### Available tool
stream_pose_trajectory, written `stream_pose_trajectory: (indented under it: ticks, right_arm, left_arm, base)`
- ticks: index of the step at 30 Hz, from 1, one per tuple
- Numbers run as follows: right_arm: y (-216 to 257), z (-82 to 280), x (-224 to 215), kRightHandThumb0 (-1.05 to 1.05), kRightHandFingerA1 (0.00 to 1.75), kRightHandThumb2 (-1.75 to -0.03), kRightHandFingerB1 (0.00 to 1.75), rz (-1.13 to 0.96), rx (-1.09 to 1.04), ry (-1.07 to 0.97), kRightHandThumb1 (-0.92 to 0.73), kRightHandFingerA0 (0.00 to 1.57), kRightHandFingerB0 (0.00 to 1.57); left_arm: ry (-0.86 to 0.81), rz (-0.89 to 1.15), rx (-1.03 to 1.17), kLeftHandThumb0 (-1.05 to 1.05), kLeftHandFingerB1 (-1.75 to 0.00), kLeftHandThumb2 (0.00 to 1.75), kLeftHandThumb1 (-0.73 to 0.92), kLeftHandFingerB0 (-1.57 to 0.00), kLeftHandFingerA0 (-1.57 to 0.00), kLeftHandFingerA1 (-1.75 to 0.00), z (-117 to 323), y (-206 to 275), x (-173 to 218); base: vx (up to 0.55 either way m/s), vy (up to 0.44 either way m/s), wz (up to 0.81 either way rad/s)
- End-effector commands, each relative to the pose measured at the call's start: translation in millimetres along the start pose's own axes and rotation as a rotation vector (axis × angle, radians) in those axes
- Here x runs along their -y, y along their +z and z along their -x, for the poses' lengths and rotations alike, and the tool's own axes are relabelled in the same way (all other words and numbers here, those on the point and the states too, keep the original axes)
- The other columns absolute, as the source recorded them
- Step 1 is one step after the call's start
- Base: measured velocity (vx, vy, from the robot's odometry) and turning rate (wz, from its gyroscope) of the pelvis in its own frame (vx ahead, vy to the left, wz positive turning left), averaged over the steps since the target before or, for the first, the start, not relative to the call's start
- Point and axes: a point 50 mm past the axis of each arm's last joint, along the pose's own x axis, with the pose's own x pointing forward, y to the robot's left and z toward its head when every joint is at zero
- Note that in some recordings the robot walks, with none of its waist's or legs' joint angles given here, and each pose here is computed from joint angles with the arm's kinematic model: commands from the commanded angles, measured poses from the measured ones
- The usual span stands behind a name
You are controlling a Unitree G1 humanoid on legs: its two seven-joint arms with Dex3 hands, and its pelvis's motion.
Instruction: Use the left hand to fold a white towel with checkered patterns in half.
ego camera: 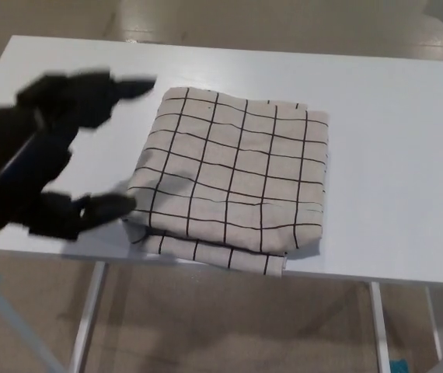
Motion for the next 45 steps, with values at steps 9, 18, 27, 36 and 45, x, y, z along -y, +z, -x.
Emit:
stream_pose_trajectory:
  ticks: [9,18,27,36,45]
  right_arm:
    - [-7,13,26,-0.29,0.53,-0.61,0.51,-0.086,-0.068,-0.069,-0.74,0.46,0.54]
    - [-14,20,22,-0.29,0.63,-0.61,0.51,-0.112,-0.111,-0.051,-0.74,0.47,0.53]
    - [-11,16,21,-0.31,0.69,-0.62,0.51,-0.126,-0.12,-0.063,-0.76,0.48,0.53]
    - [-16,17,-10,-0.33,0.57,-0.61,0.51,-0.081,-0.099,0.022,-0.73,0.49,0.53]
    - [-15,2,0,-0.37,0.58,-0.61,0.52,-0.077,-0.08,0.003,-0.73,0.48,0.53]
  left_arm:
    - [-0.452,0.97,-0.036,-0.77,-0.45,1.03,0.65,-0.38,-0.55,-0.55,185,21,34]
    - [-0.443,0.898,-0.5,-0.79,-0.38,0.63,0.74,-0.58,-0.63,-0.4,228,-40,96]
    - [-0.39,0.727,-0.974,-0.79,-0.48,0.89,0.51,-0.43,-0.3,-0.45,264,-93,151]
    - [-0.167,0.914,-1.176,-0.73,-0.37,0.58,0.56,-0.5,-0.51,-0.4,247,-120,187]
    - [-0.139,0.932,-1.163,-0.78,-0.38,0.59,0.58,-0.54,-0.54,-0.39,232,-124,198]
  base:
    - [0.0,0.0,0.0]
    - [0.0,0.0,0.0]
    - [0.0,0.0,0.0]
    - [0.0,0.0,0.0]
    - [0.0,0.0,0.0]
